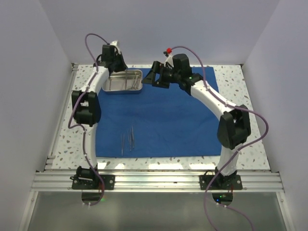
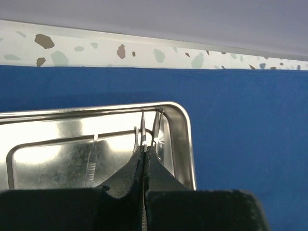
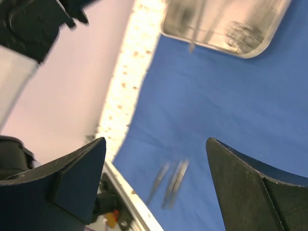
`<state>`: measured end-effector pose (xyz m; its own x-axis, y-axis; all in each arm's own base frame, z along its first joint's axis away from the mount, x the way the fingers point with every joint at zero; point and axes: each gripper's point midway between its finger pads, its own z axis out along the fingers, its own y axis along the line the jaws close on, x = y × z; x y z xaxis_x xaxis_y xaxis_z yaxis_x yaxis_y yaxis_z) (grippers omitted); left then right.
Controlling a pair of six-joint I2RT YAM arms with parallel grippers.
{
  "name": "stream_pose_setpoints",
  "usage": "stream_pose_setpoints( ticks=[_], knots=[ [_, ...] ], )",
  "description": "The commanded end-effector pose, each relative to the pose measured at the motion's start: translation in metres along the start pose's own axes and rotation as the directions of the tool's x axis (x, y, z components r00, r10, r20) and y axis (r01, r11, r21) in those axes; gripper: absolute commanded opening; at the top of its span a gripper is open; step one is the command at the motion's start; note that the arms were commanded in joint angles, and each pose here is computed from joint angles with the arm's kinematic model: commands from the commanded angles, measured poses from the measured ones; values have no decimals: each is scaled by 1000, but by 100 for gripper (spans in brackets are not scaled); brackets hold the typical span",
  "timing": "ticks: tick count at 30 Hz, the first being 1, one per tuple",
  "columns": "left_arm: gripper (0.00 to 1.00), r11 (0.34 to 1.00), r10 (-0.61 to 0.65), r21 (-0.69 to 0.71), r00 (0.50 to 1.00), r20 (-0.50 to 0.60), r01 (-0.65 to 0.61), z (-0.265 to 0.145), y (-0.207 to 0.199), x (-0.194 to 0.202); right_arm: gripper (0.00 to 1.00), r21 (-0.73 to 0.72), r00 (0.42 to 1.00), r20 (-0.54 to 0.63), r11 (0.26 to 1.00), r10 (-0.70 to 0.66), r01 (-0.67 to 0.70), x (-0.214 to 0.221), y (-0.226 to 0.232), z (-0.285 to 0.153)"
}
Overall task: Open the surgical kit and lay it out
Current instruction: Pick up the medical item from the container, then place the medical item in the surgical kit.
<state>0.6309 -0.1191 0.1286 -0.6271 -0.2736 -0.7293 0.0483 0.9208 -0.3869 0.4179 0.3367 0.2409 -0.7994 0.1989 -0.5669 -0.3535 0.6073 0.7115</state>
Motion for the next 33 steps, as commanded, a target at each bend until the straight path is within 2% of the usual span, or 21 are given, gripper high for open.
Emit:
stream_pose_setpoints(
  ticks=[1, 8, 20, 30, 33],
  knots=[
    [0, 992, -35, 120, 997, 69, 27, -53, -44, -41, 89, -175, 999, 11, 984, 45, -43, -20, 35, 14],
    [0, 982, -74, 180, 995, 71, 61, -86, -77, -47, 88, -189, 995, 45, 979, 87, -78, -23, 38, 38],
    [0, 969, -79, 236, 997, 16, 72, -113, -127, -20, 82, -114, 989, 126, 992, 72, -58, -24, 33, 50],
    [0, 958, -69, 278, 998, 3, 65, -132, -151, -15, 80, -35, 991, 123, 999, 46, -42, -18, 16, 50],
    [0, 955, -72, 288, 997, 5, 68, -138, -156, -16, 75, -22, 992, 119, 999, 41, -38, -15, 12, 50]
  ],
)
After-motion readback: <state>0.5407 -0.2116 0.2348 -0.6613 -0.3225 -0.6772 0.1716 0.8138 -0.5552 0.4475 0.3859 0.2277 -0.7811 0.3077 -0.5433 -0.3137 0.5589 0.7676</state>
